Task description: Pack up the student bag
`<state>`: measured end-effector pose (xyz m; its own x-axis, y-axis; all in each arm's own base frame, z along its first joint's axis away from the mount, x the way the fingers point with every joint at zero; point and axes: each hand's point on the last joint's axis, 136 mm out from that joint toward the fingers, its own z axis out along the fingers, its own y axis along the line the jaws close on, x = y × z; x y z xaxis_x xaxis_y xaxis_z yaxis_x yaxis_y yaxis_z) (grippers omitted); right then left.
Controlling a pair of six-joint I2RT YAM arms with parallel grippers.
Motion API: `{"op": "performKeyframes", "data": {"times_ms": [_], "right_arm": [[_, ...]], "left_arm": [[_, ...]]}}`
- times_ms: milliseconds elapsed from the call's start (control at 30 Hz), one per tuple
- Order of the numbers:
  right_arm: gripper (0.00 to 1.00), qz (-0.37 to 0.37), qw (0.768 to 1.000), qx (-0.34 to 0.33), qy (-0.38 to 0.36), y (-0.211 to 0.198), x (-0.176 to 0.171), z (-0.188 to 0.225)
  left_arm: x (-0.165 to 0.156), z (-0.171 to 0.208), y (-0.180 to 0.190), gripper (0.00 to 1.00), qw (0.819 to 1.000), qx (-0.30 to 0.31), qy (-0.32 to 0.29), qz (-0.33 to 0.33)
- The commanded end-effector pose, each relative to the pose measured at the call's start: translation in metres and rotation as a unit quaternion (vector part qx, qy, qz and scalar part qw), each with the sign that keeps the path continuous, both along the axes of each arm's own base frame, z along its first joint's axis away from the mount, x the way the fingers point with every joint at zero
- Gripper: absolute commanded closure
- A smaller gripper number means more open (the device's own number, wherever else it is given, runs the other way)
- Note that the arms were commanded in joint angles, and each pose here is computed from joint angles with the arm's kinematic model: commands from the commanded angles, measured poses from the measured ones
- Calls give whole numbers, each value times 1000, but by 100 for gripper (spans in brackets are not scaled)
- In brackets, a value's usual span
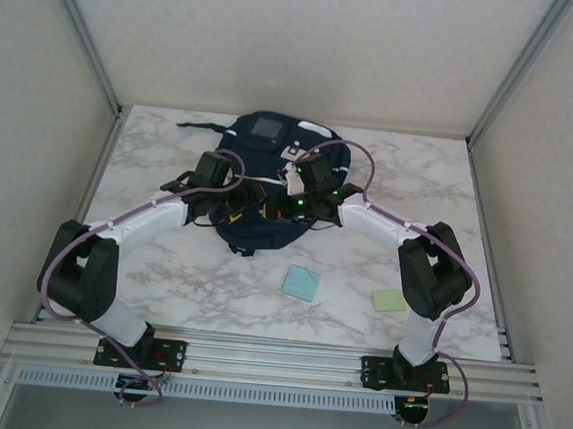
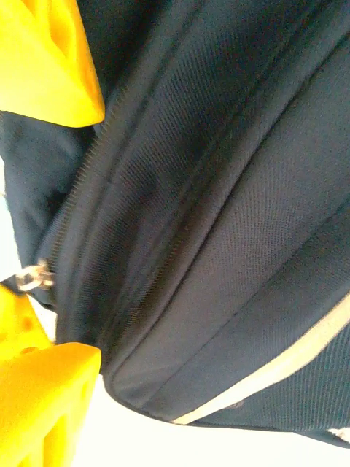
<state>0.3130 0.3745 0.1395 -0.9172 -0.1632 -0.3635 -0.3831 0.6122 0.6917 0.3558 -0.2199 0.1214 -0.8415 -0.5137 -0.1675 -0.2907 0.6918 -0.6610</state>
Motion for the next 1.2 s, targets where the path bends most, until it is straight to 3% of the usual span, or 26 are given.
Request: {"op": "performKeyframes", "data": {"times_ms": [0,67,100,133,200,367,633,967,1167], "right_arm": [[100,34,998,53,-13,24,-10,26],[100,34,998,46,-5,21,-17,19],[100,32,999,39,0,17,-20,14],[100,30,999,31,2,12,-24,10],[100,26,1000,3,6,0,-31,-3],[100,10,996,-94,-2,-49,-40,-32],[100,-62,987,-146,2,-129,-13,-50],[100,-137,951,-261,-88,-203,73,-58],[100,-146,947,-260,-123,-227,127,-52]], "left_arm": [[10,-11,-13,24,999,-38,15,24],[14,-18,-11,37,998,-40,10,37],[17,-19,-9,60,998,-39,5,45],[19,-20,-7,76,998,-35,-1,48],[22,-19,0,100,998,-16,-12,54],[22,-9,11,100,998,14,-37,51],[9,-11,17,100,999,39,-28,26],[-6,9,25,100,997,63,-52,-4],[-7,20,34,100,995,65,-76,12]]}}
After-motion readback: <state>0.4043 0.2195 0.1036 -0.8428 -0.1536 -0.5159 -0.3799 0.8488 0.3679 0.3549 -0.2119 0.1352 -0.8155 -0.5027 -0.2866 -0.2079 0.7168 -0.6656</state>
